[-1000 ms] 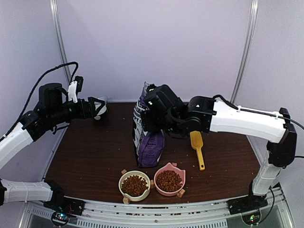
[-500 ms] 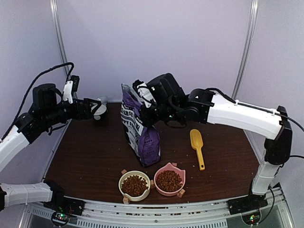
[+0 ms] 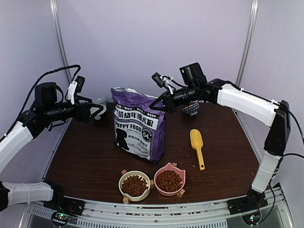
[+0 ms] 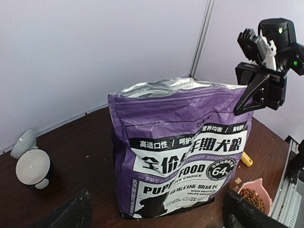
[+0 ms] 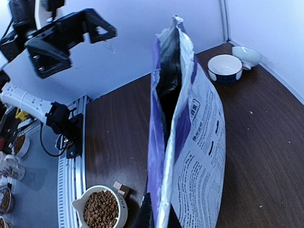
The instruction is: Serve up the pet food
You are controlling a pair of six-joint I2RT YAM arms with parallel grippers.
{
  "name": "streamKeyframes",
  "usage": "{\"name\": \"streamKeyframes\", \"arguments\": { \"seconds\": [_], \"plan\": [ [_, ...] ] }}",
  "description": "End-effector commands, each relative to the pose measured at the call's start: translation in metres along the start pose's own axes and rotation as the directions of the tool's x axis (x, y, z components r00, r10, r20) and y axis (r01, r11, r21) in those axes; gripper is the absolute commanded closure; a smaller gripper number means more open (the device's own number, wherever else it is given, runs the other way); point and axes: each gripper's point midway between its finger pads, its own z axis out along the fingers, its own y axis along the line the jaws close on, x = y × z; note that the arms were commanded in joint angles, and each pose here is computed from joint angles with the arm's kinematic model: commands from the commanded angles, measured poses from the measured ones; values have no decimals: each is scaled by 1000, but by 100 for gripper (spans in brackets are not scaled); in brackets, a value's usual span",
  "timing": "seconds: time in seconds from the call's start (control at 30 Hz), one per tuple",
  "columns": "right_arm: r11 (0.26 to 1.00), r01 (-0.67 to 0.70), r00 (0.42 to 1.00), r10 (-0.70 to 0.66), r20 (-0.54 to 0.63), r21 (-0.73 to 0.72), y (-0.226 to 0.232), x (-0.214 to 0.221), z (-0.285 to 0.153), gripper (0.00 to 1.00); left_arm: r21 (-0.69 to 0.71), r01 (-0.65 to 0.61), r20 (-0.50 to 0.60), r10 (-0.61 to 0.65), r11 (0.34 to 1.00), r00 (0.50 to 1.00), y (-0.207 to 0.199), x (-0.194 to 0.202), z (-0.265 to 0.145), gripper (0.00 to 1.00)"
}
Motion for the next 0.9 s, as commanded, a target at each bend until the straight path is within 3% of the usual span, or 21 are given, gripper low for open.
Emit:
{"name": "streamKeyframes", "arguments": {
  "seconds": [0.0, 0.23, 0.43, 0.7, 0.8, 0.87],
  "plan": [
    [954, 241, 966, -219, 136, -177, 59, -41, -39, 100, 114, -115, 41, 111, 987, 993, 0, -15, 15, 2],
    [953, 239, 970, -225, 96, -185, 63, -25, -47, 100, 289, -163, 100, 140, 943, 985, 3, -41, 46, 2],
    [957, 234, 971, -221, 97, -168, 62, -24, -50, 100, 464, -151, 77, 130, 873, 989, -12, -41, 57, 6],
    [960, 228, 972, -217, 85, -163, 60, -22, -51, 100, 540, -119, 0, 141, 833, 990, -31, -20, 66, 6],
    [962, 228, 973, -217, 84, -153, 59, -22, -52, 100, 543, -105, -30, 145, 833, 989, -33, -13, 71, 12],
    [962, 231, 971, -221, 88, -145, 58, -24, -55, 100, 533, -102, -41, 146, 840, 988, -32, -10, 73, 23]
  ]
}}
